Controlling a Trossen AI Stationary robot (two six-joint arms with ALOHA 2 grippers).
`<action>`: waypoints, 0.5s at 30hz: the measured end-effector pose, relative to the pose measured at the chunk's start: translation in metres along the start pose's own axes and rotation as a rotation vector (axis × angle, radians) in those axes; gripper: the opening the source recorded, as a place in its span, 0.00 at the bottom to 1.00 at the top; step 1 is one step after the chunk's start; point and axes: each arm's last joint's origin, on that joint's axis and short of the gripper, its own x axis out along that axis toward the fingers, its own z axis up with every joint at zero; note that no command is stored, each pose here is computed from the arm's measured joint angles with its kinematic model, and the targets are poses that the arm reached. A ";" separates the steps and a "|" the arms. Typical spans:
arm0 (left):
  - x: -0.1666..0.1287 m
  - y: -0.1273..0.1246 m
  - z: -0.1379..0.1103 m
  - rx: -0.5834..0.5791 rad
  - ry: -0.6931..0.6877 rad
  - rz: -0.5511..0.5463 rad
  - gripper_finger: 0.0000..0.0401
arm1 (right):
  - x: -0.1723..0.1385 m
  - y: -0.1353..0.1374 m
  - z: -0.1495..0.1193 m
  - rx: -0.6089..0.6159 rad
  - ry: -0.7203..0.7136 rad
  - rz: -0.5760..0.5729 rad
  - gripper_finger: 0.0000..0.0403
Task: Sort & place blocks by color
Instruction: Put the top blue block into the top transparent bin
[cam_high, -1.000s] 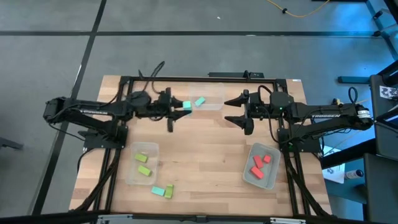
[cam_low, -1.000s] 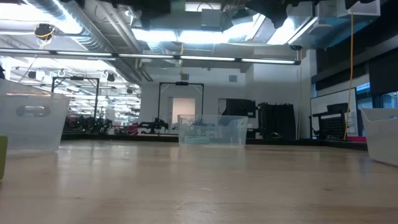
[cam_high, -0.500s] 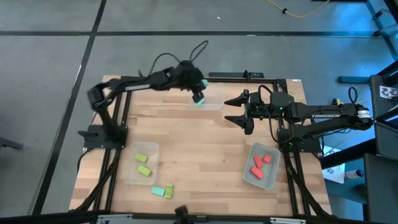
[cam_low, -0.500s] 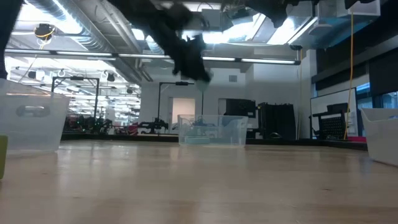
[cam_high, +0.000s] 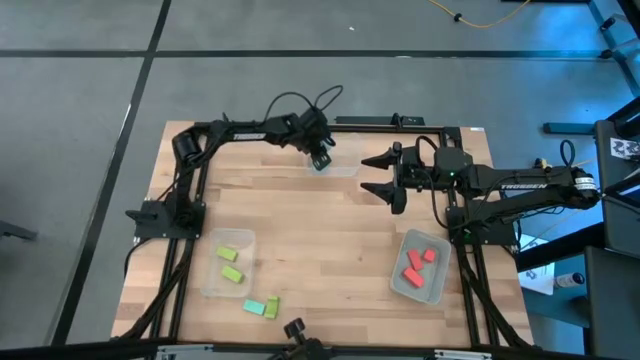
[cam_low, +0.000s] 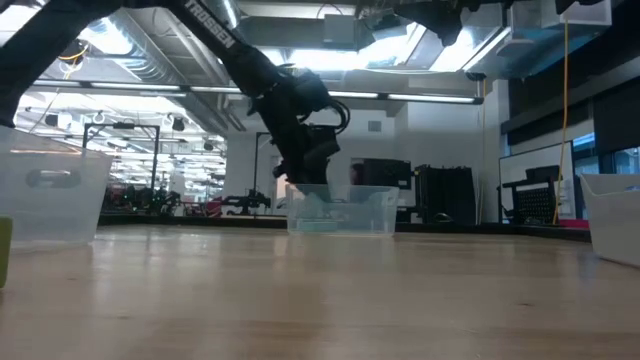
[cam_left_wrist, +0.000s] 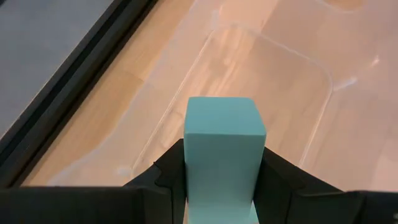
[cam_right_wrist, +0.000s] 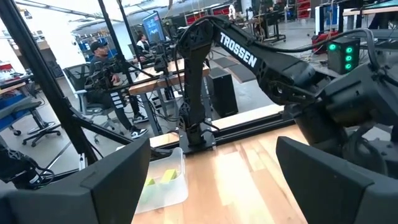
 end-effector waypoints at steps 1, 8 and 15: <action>0.001 -0.001 0.000 0.008 0.000 0.002 0.30 | 0.000 0.000 0.000 0.000 0.001 -0.001 0.87; 0.002 -0.003 -0.001 0.051 0.001 0.024 0.30 | 0.000 0.000 0.000 -0.002 0.000 -0.003 0.87; 0.002 -0.004 -0.003 0.063 0.020 0.053 0.33 | 0.000 0.000 0.000 0.002 0.000 -0.002 0.87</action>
